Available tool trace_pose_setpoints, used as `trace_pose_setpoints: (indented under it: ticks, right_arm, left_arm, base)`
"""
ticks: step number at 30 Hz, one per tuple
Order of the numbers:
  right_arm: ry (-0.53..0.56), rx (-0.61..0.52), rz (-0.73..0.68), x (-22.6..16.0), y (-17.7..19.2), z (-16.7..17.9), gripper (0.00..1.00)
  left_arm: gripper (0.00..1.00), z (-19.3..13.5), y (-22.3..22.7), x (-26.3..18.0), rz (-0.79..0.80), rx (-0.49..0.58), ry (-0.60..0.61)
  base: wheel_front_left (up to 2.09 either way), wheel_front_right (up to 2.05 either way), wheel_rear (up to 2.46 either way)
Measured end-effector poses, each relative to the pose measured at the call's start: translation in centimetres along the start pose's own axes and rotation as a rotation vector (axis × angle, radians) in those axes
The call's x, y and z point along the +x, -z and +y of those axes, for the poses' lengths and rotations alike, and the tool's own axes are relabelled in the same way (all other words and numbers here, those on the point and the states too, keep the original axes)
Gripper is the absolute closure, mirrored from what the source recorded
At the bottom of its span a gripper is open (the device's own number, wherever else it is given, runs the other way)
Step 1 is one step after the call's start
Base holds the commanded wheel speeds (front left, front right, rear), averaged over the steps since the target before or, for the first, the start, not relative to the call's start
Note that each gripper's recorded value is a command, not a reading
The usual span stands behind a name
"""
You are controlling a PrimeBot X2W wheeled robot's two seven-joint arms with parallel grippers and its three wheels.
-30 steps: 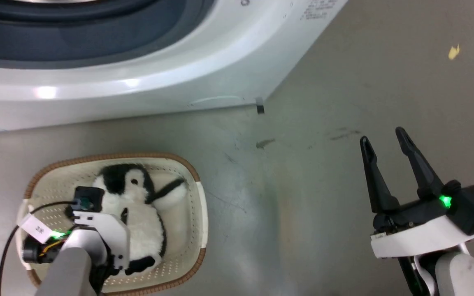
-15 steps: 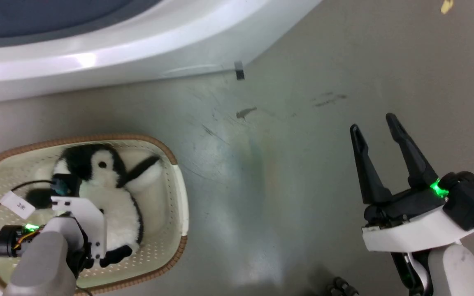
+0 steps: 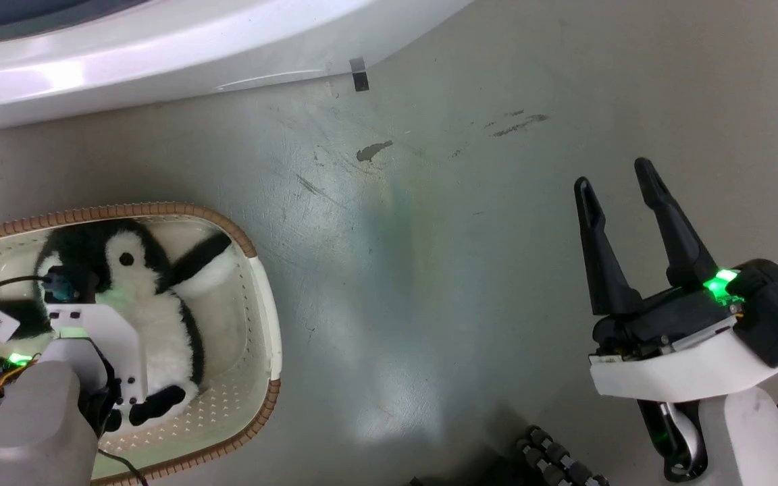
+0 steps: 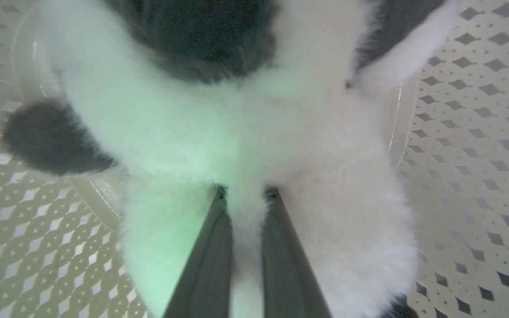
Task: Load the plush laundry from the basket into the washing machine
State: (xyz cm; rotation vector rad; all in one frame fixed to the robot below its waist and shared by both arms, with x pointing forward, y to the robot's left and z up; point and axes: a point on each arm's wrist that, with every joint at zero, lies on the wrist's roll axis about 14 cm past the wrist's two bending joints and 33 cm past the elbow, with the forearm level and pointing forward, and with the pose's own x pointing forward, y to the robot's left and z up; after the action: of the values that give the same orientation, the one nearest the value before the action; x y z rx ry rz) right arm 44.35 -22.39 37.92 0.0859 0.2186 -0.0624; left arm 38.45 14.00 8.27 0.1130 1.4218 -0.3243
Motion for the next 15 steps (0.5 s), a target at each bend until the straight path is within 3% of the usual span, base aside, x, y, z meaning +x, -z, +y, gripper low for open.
trace_pose_setpoints:
  ticks: [15]
  right_arm:
    - [-0.039, -0.079, -0.153, -1.4, -5.5, 1.2, 0.0]
  left_arm:
    - [1.0, -0.5, 0.0, -5.0, -0.116, -0.101, -0.028]
  base:
    - [0.0, 0.0, 0.0]
